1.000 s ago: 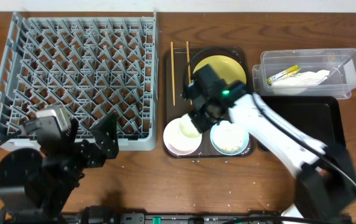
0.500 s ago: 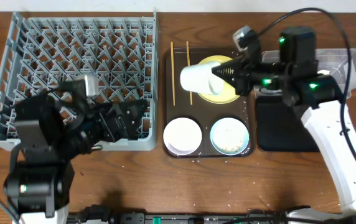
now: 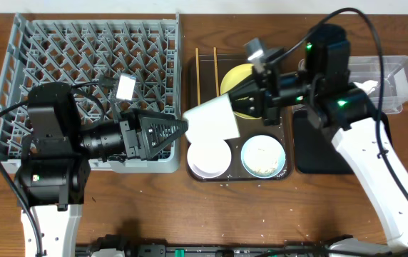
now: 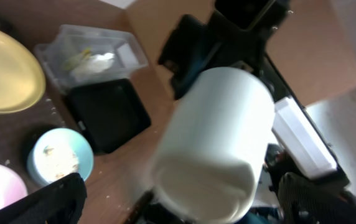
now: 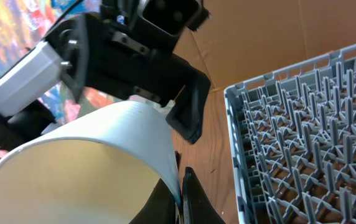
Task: Sort waste into correct bins and load items into the dishwasher
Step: 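Hand the pink bowl from right gripper to left gripper, then lower pink bowl into the grey dish rack with left gripper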
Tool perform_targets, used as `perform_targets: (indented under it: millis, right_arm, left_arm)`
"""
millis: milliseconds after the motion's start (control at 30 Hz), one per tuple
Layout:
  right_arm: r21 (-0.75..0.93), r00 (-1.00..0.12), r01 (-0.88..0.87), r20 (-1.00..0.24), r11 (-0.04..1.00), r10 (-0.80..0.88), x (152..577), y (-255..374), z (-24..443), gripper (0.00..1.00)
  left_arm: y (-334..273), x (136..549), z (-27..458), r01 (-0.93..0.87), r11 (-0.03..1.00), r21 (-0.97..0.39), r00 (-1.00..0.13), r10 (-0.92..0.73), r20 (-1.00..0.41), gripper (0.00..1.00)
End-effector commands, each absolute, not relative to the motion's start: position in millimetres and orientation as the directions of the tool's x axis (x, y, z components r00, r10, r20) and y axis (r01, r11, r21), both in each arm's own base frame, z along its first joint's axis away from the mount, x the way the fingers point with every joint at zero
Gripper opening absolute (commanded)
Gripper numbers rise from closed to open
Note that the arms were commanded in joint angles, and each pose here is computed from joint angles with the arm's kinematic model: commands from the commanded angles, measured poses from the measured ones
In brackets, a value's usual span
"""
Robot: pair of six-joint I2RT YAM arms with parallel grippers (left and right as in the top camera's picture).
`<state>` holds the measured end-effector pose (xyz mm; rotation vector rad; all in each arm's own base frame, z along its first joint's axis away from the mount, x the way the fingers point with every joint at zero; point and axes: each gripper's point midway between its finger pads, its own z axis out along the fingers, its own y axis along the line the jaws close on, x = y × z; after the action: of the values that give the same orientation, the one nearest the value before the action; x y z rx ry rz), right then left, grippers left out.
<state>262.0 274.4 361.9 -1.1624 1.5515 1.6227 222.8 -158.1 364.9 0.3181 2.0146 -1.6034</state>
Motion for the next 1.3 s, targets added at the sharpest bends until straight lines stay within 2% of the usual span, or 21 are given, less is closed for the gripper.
perform_targets:
  millis: [0,100,233,533,733,800,900,933,1033,1100,1200,1267]
  right_arm:
    - [0.474,-0.461,-0.878,-0.873,-0.062,-0.157,266.0,292.9,356.9,0.01]
    - [0.445,-0.429,-0.891,-0.890,-0.084,-0.155,259.1,305.4,361.7,0.01]
    - [0.433,-0.423,-0.900,-0.896,-0.054,-0.137,262.9,314.0,365.9,0.01]
    - [0.430,-0.424,-0.902,-0.898,-0.037,-0.119,267.8,314.2,370.1,0.01]
    - [0.437,-0.430,-0.898,-0.894,-0.039,-0.123,267.0,314.0,369.1,0.02]
    - [0.436,-0.429,-0.899,-0.895,-0.039,-0.123,267.0,314.0,369.1,0.10]
    - [0.437,-0.430,-0.899,-0.895,-0.037,-0.122,267.8,313.4,369.1,0.16]
    - [0.437,-0.430,-0.899,-0.895,-0.033,-0.121,268.9,312.4,369.1,0.25]
    - [0.442,-0.439,-0.897,-0.892,-0.004,-0.110,278.1,304.3,368.2,0.68]
    - [0.466,-0.469,-0.883,-0.879,0.050,-0.093,291.7,293.2,365.8,0.85]
    - [0.515,-0.530,-0.842,-0.845,0.160,-0.066,314.4,274.0,356.0,0.96]
    - [0.555,-0.580,-0.800,-0.812,0.228,-0.059,324.3,263.6,344.9,0.99]
  left_arm:
    - [-168.9,200.8,383.5,0.584,0.133,-0.801,-0.801,-0.065,-0.595,1.00]
    - [-175.8,194.5,385.9,0.604,0.104,-0.790,-0.792,-0.034,-0.610,0.99]
    - [-182.1,188.5,385.9,0.606,0.084,-0.791,-0.793,-0.008,-0.609,0.84]
    - [-184.2,186.9,385.9,0.609,0.078,-0.790,-0.792,0.000,-0.610,0.74]
    - [-182.7,198.6,380.5,0.607,0.147,-0.781,-0.786,-0.032,-0.617,0.68]
    - [-181.5,204.9,377.2,0.601,0.184,-0.777,-0.784,-0.050,-0.618,0.69]
    - [-179.2,214.3,372.4,0.591,0.240,-0.770,-0.780,-0.075,-0.622,0.68]
    - [-178.2,217.6,370.7,0.586,0.260,-0.768,-0.778,-0.085,-0.623,0.67]
    - [-171.1,232.2,360.2,0.542,0.356,-0.761,-0.778,-0.130,-0.615,0.65]
    - [-156.4,247.5,341.3,0.442,0.488,-0.753,-0.787,-0.193,-0.587,0.65]
    - [-123.6,261.4,309.4,0.244,0.675,-0.696,-0.784,-0.286,-0.551,0.65]
    - [-99.3,264.3,294.5,0.127,0.767,-0.629,-0.762,-0.330,-0.557,0.66]
